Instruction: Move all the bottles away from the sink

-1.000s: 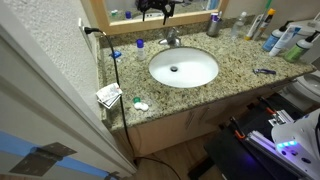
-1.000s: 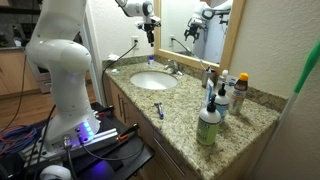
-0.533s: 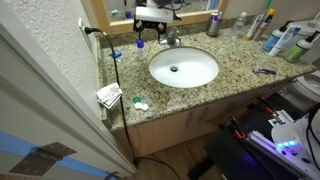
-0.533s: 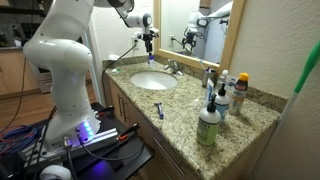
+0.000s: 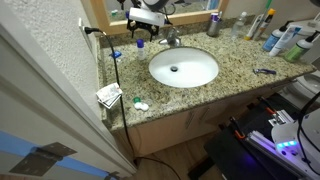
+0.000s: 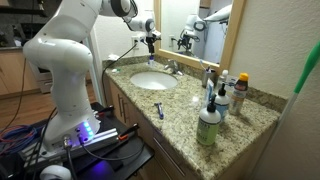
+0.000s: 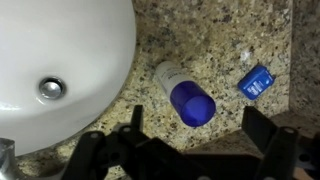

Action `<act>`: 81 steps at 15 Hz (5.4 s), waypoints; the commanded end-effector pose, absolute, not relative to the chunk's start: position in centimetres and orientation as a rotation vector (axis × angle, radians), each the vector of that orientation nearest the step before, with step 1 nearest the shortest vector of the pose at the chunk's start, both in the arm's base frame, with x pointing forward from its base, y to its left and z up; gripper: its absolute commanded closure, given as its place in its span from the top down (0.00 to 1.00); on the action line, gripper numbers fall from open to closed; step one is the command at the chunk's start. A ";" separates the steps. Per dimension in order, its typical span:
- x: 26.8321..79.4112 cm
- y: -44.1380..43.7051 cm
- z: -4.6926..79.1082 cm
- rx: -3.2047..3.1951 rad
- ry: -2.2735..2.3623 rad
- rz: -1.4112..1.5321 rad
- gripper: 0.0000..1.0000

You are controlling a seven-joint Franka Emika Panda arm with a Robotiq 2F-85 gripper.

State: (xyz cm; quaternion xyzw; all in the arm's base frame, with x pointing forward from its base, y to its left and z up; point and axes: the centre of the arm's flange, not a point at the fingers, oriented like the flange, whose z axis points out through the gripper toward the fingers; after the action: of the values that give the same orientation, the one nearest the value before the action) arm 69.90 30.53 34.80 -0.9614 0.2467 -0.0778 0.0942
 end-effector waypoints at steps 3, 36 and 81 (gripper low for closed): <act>69.9 30.6 34.8 -2.854 0.730 -0.231 1.00; 62.7 20.8 48.3 -3.019 0.875 -0.513 0.16; 36.7 -28.4 38.0 -1.583 2.630 -0.184 0.16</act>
State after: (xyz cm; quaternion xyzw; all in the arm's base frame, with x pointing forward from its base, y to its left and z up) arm 38.74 -27.97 39.69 -0.5452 0.8357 -0.0466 0.0462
